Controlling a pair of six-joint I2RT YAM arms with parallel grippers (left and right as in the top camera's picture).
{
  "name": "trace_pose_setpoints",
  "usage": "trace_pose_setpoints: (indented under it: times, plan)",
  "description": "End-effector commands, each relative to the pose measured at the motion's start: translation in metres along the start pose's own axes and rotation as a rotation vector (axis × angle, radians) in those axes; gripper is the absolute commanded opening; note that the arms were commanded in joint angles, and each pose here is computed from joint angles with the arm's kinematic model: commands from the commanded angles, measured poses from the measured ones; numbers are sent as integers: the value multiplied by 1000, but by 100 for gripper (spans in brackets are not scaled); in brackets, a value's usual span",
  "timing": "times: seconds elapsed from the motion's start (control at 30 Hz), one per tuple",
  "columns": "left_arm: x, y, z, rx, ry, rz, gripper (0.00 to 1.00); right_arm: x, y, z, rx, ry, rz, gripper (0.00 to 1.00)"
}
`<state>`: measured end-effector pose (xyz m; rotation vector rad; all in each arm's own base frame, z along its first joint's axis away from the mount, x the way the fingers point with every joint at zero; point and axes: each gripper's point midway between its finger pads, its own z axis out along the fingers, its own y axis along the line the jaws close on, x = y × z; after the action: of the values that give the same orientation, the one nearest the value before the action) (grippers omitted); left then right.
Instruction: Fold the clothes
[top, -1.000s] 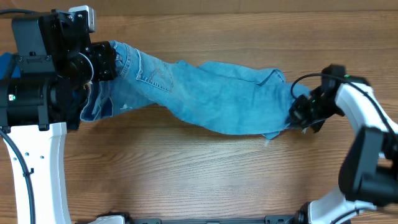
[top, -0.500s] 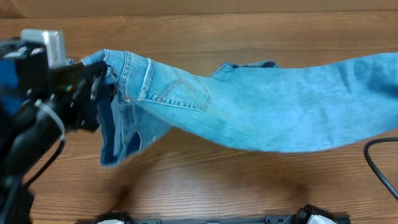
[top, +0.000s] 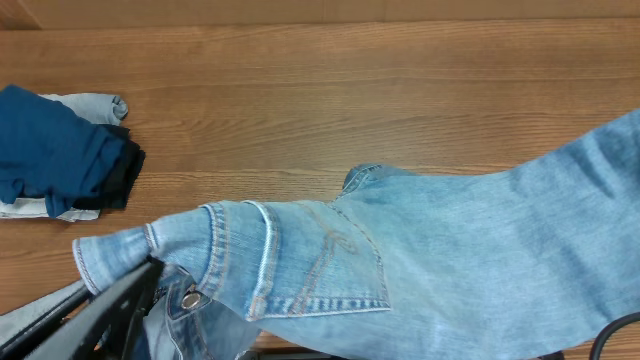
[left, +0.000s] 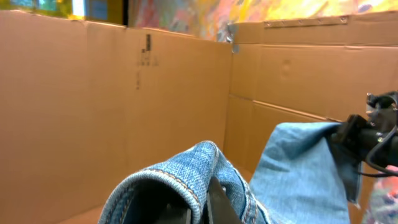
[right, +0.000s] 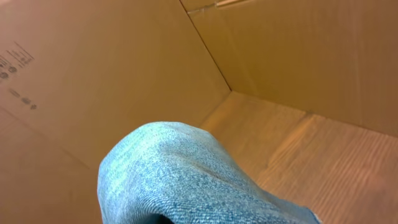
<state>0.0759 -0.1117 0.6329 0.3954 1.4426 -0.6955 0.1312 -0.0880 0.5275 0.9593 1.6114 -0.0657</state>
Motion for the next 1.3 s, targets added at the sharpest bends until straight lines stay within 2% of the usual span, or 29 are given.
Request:
trace_pose_setpoints:
  times: [0.0,0.17,0.27,0.37,0.53,0.6,0.67,0.7,0.83,0.9,0.93,1.03,1.13,1.2,1.27]
  plan:
    - [14,58,5,-276,41,-81,4,13,3,29,31,107,-15,4]
    - [93,167,50,-545,395,-185,4,72,19,137,57,485,-71,4]
    - [150,231,93,-591,619,-249,6,111,16,200,107,667,-74,4]
    - [215,298,144,-612,795,-331,8,158,22,266,64,849,-86,4]
    - [314,378,202,-648,931,-466,10,203,22,333,74,926,-111,10]
    - [357,405,220,-654,970,-499,9,234,31,359,46,966,-170,15]
    - [382,426,235,-650,966,-500,13,259,41,379,26,979,-194,17]
    - [387,431,240,-648,954,-493,16,266,43,386,20,981,-200,17]
    - [388,449,269,-619,861,-442,54,268,55,408,-25,921,-206,17]
    - [387,445,277,-605,852,-428,65,272,51,404,-12,944,-208,17]
    - [390,440,276,-594,864,-438,66,274,48,400,1,966,-208,18]
    - [408,412,264,-513,996,-445,57,284,35,381,45,1056,-230,32]
    - [428,367,237,-392,1221,-386,27,293,22,359,100,1150,-235,37]
    - [418,345,232,-347,1253,-353,24,291,23,342,86,1190,-258,37]
    - [381,326,228,-338,1199,-298,21,272,34,319,51,1164,-282,37]
